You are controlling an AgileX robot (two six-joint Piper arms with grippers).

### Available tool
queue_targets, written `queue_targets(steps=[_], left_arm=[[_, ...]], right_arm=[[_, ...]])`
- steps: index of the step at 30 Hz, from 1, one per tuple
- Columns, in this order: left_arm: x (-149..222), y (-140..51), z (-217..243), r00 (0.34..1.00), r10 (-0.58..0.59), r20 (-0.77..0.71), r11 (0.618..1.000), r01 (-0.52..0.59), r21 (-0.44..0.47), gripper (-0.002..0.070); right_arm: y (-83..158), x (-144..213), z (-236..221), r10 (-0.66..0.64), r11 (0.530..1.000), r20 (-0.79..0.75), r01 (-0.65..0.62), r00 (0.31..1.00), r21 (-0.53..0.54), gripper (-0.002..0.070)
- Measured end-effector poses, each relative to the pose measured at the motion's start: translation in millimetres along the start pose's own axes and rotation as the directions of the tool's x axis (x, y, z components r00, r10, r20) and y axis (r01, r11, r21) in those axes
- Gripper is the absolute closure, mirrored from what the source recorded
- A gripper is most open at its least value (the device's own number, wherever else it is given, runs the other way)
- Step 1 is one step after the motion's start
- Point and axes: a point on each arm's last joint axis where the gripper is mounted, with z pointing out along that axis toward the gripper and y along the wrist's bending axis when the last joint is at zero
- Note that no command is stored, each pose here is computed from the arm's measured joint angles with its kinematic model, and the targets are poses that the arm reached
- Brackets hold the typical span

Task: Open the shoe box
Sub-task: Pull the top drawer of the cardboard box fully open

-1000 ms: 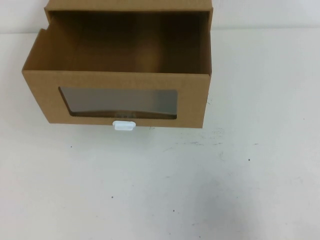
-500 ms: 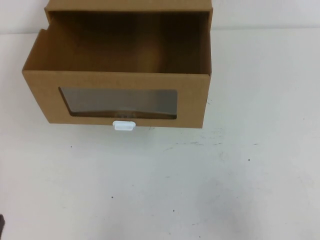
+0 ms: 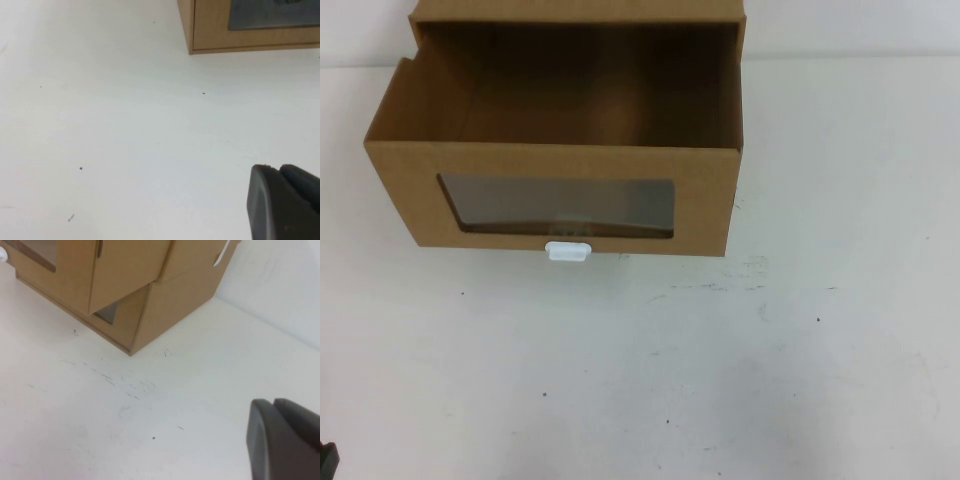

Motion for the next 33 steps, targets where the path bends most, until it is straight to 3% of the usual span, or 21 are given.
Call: queue_targets(steps=[11, 17, 20, 22, 25, 27, 30, 33], left_arm=[[0.0, -0.1, 0.0, 1.000, -0.004, 0.000, 1.000, 0.004, 0.001, 0.0677], [0.0, -0.1, 0.0, 1.000, -0.006, 0.000, 1.000, 0.006, 0.001, 0.0677], [0.0, -0.1, 0.0, 1.000, -0.006, 0.000, 1.000, 0.006, 0.001, 0.0677], [0.0, -0.1, 0.0, 1.000, -0.006, 0.000, 1.000, 0.006, 0.001, 0.0677], [0.0, -0.1, 0.0, 1.000, -0.006, 0.000, 1.000, 0.006, 0.001, 0.0677], [0.0, -0.1, 0.0, 1.000, -0.006, 0.000, 1.000, 0.006, 0.001, 0.0677], [0.0, -0.1, 0.0, 1.000, -0.006, 0.000, 1.000, 0.006, 0.001, 0.0677], [0.0, -0.1, 0.0, 1.000, -0.006, 0.000, 1.000, 0.006, 0.001, 0.0677]], right_arm=[[-3.1, -0.2, -0.9, 0.020, 0.999, 0.007, -0.020, 1.000, 0.026, 0.0690], [-24.4, 2.4, -5.2, 0.064, 0.963, -0.003, -0.061, 0.998, 0.263, 0.0689], [-39.8, 5.9, -11.9, 0.115, 0.891, -0.008, -0.100, 0.993, 0.443, 0.0689], [-45.3, 5.9, -15.2, 0.190, 0.842, 0.044, -0.186, 0.981, 0.506, 0.0689], [-44.1, 1.2, -14.6, 0.329, 0.803, 0.179, -0.374, 0.927, 0.463, 0.0689], [-39.3, -6.2, -12.3, 0.376, 0.812, 0.261, -0.452, 0.889, 0.369, 0.0689], [-32.4, -17.2, -10.0, 0.353, 0.859, 0.329, -0.443, 0.876, 0.257, 0.0689], [-29.2, -19.6, -0.9, 0.380, 0.869, 0.320, -0.454, 0.868, 0.198, 0.0689]])
